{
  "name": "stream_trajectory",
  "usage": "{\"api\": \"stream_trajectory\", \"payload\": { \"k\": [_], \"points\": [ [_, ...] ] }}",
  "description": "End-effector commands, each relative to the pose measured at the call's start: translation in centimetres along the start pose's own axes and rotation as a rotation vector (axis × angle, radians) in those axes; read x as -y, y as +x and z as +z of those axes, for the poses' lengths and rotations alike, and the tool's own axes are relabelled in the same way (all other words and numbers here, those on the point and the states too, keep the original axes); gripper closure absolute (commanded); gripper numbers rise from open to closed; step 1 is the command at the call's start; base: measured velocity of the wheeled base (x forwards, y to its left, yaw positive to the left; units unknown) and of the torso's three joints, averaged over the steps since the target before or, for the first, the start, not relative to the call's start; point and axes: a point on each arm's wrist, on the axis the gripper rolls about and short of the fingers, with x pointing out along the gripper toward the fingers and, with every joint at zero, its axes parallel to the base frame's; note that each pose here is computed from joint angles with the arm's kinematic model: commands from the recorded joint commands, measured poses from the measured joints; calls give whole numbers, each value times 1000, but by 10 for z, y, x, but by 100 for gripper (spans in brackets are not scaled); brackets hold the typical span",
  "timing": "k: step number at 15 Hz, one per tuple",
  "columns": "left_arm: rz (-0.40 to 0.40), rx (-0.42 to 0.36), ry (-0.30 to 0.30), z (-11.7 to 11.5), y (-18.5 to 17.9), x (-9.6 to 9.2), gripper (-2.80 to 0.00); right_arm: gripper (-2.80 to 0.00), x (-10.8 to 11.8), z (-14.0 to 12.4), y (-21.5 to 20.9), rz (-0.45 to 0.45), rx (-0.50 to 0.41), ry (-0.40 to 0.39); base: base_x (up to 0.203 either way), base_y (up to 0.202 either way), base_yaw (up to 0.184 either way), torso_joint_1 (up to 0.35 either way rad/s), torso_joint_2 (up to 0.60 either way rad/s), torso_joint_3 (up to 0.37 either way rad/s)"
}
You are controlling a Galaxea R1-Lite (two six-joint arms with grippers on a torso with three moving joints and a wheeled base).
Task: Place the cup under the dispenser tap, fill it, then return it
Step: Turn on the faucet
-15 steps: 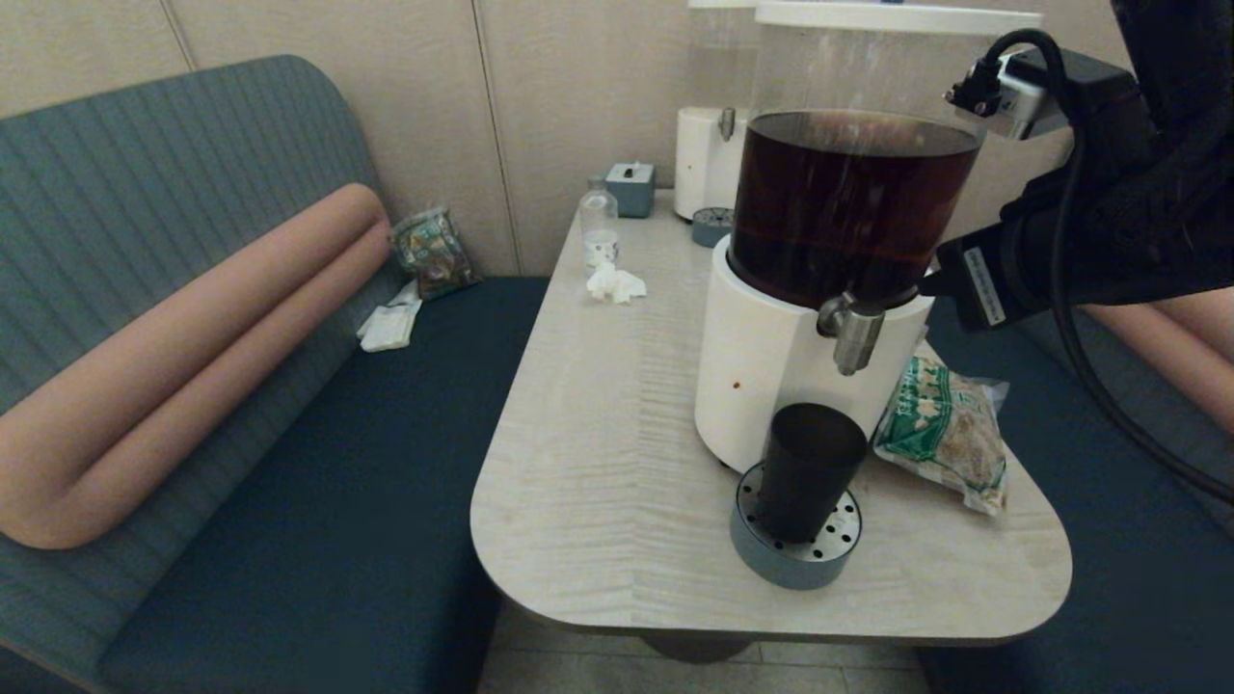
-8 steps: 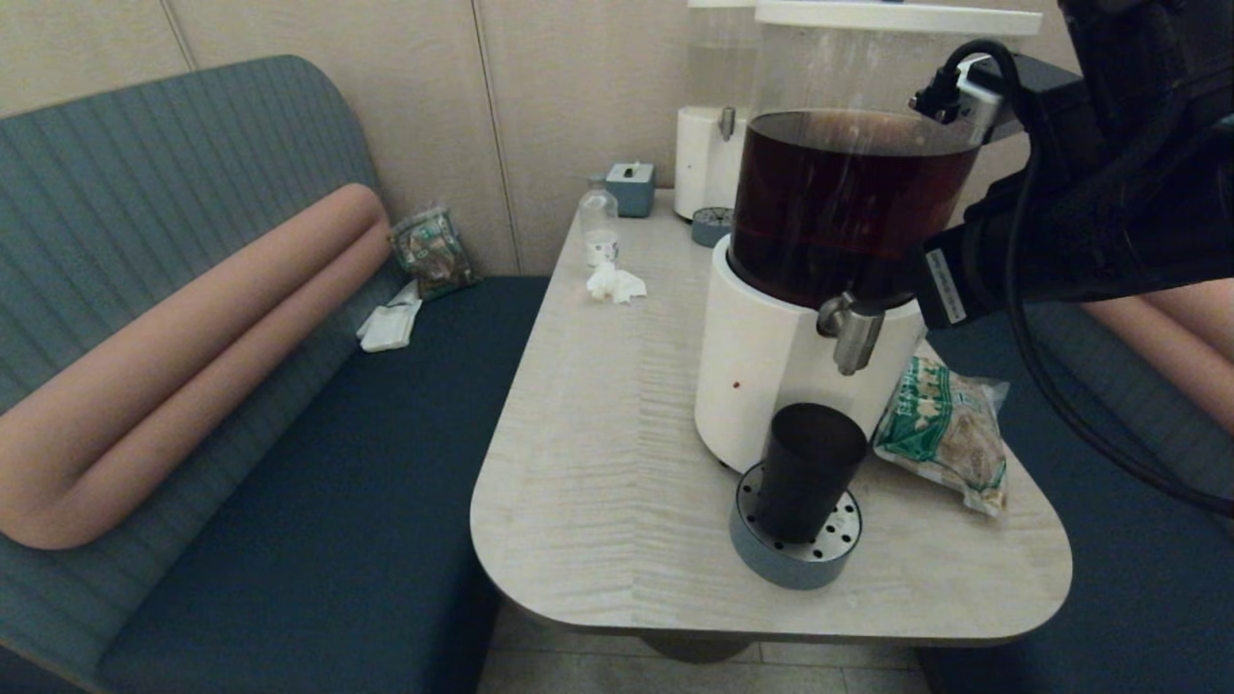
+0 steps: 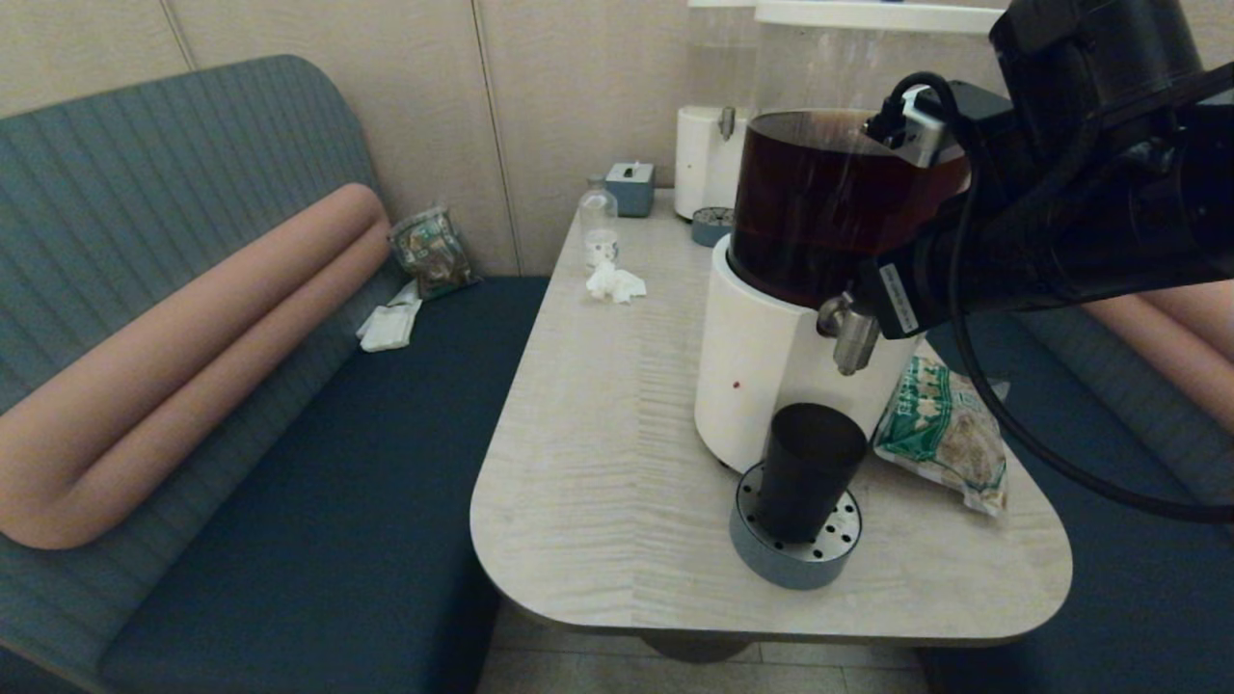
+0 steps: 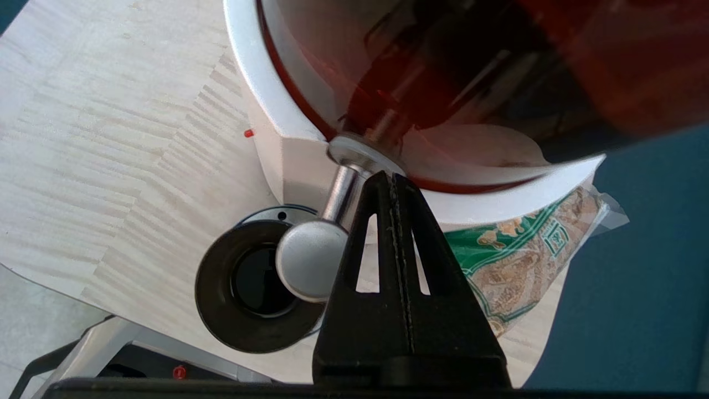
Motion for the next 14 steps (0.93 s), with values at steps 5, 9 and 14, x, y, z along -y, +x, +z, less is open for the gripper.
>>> {"api": "stream_trajectory", "payload": {
  "k": [5,9,14],
  "points": [
    [1,-2,0,0,0,0,-280,0,-11,0,7,21,-6,-14,0,0,0,0,0,0],
    [1,-2,0,0,0,0,-280,0,-13,1,9,28,-5,-10,0,0,0,0,0,0],
    [1,-2,0,0,0,0,-280,0,-12,0,7,49,-5,-4,0,0,0,0,0,0]
  ]
}}
